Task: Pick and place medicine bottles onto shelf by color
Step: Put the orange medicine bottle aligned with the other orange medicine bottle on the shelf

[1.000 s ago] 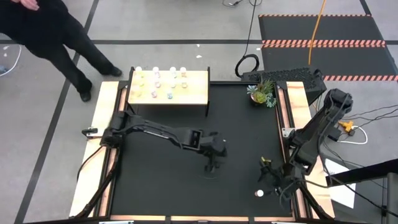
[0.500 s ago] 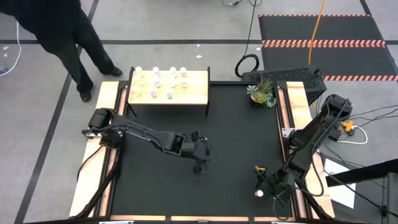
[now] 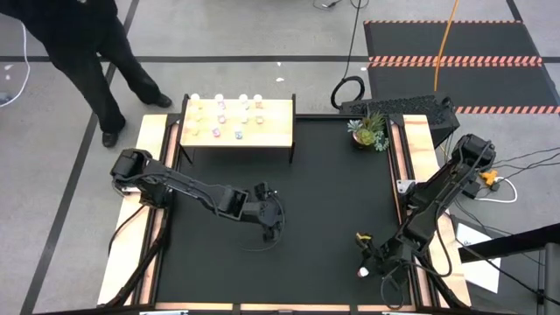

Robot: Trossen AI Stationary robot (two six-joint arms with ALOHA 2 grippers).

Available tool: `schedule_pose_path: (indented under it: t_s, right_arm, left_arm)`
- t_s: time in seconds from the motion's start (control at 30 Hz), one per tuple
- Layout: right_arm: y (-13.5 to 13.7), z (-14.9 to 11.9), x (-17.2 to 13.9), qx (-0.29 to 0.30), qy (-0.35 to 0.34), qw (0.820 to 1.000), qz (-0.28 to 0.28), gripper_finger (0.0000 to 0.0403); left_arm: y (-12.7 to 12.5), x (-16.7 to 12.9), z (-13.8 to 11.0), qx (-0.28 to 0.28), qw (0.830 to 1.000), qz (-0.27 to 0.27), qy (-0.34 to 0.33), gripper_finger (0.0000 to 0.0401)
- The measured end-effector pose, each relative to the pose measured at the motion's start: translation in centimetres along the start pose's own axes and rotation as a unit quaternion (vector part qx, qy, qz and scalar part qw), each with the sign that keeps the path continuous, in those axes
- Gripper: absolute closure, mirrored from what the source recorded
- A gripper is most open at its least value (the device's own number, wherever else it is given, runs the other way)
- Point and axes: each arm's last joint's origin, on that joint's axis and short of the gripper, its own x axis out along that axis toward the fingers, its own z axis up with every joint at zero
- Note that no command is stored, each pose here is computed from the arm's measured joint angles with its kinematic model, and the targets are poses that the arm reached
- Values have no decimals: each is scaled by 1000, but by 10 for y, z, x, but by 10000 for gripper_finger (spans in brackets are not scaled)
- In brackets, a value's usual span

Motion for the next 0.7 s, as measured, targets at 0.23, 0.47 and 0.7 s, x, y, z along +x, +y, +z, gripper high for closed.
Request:
schedule_pose_path:
  t_s: [0.23, 0.47, 0.7]
  right_arm:
    - [-10, 7, -7, 20, -27, 999, -6, 287]
    - [-53, 22, -38, 55, -75, 994, -61, 284]
    - [-131, 56, -88, 108, -111, 979, -130, 285]
  left_arm:
    - [12, -26, -4, -27, 998, 52, 3, 116]
    - [19, -40, -49, -131, 987, 94, -1, 116]
    - [25, -53, -105, -187, 975, 118, -32, 116]
